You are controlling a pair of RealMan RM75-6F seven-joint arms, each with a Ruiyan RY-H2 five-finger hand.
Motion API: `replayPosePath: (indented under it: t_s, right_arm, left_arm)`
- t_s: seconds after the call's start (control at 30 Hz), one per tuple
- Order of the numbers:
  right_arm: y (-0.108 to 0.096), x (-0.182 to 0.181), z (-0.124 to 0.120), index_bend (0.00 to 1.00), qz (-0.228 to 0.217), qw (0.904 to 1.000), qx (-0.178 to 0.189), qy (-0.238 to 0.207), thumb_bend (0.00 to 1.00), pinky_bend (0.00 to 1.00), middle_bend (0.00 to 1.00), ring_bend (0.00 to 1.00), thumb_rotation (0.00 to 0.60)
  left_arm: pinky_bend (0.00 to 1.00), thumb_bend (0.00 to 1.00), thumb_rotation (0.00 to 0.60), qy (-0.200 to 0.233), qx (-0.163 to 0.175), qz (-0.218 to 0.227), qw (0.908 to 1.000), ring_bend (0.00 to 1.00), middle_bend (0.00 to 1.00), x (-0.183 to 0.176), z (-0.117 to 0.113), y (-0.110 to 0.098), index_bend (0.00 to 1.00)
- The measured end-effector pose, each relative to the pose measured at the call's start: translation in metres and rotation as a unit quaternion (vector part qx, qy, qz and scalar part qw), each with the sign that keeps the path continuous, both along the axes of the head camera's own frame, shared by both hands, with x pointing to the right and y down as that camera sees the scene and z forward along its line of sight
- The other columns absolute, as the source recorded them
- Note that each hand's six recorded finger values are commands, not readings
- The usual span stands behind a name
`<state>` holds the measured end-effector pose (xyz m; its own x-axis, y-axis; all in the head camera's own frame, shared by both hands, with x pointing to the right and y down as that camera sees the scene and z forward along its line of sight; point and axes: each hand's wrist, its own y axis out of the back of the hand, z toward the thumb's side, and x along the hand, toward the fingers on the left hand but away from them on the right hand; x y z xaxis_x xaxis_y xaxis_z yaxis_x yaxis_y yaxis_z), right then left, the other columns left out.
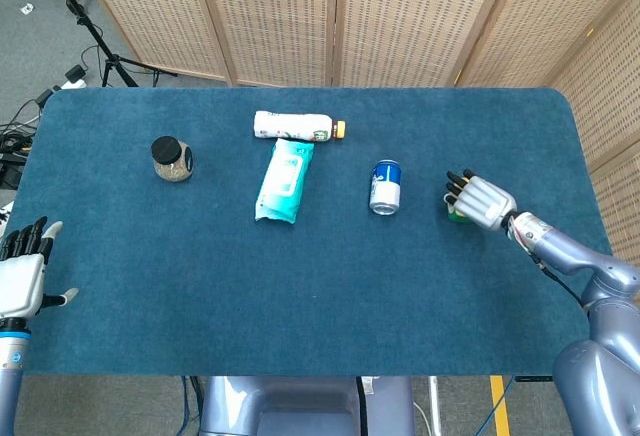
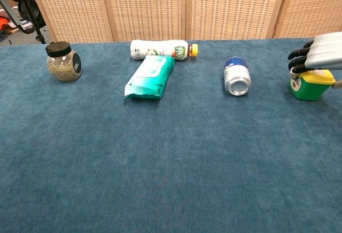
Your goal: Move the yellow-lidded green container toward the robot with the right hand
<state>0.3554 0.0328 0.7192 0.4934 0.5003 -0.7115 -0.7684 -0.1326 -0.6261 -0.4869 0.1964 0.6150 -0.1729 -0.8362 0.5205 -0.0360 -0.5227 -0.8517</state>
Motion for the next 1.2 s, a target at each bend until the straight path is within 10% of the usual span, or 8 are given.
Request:
replayPosePath:
  t_s: [0.8,1.2]
  right_arm:
    - [-0.029,-0.028,-0.029,0.58,0.085,0.9866,0.067,-0.122,0.91,0.47,0.51,0.4,0.6]
    - [0.003,-0.071,-0.038,0.59,0.15,0.9784,0.094,-0.108,1.0,0.5,0.51,0.41,0.6]
  left_arm:
    - [0.0,0.0,0.6,0.031,-0.008,0.044,0.9985,0.0,0.0,0.016,-0.003,-0.013,0.0]
    - [0.0,0.0,0.6,0.057,0.003,0.057,0.9967,0.0,0.0,0.026,-0.016,-0.018,0.0]
